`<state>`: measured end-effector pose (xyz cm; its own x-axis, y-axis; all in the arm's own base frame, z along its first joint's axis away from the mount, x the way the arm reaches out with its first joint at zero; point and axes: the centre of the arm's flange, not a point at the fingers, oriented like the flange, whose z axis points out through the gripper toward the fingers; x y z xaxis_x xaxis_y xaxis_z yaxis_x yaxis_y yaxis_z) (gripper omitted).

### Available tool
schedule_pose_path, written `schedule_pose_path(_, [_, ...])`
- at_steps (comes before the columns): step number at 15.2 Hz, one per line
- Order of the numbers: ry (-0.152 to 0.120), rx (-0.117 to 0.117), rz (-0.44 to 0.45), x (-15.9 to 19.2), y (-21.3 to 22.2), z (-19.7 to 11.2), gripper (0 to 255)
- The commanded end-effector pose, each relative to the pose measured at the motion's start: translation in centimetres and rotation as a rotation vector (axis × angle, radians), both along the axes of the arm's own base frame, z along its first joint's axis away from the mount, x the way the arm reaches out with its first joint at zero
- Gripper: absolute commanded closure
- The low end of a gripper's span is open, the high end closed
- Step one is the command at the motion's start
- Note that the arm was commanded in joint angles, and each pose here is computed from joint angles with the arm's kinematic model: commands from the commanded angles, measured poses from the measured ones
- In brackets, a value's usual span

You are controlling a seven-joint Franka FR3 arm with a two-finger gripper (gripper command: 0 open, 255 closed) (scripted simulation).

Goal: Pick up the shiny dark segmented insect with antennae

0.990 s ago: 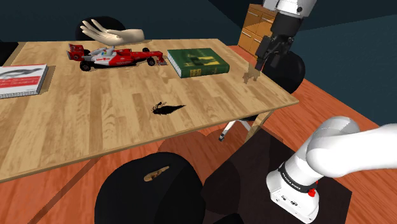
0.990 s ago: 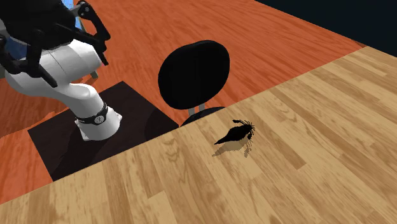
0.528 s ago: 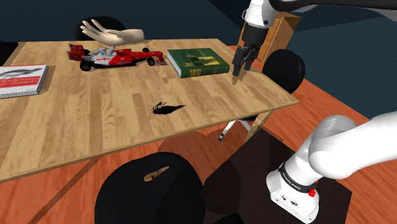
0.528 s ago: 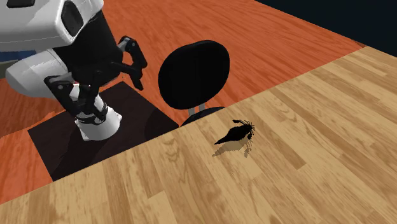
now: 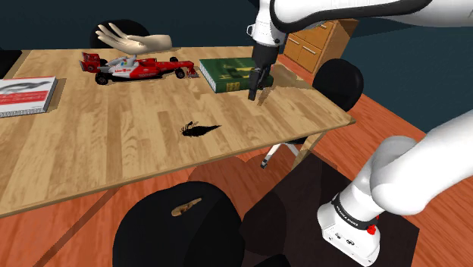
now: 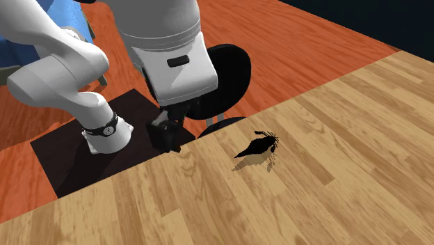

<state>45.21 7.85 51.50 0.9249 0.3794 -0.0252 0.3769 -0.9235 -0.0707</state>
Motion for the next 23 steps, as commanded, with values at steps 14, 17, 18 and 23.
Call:
schedule_pose_path(14, [-0.003,0.0,0.553,8.7,15.2,-10.0,0])
schedule_pose_path(17, [-0.003,0.0,0.588,8.9,16.3,-11.7,0])
schedule_pose_path(18, [-0.003,0.0,0.588,8.9,16.3,-12.2,0])
schedule_pose_path(23, [-0.003,0.0,0.588,8.9,16.3,-14.6,0])
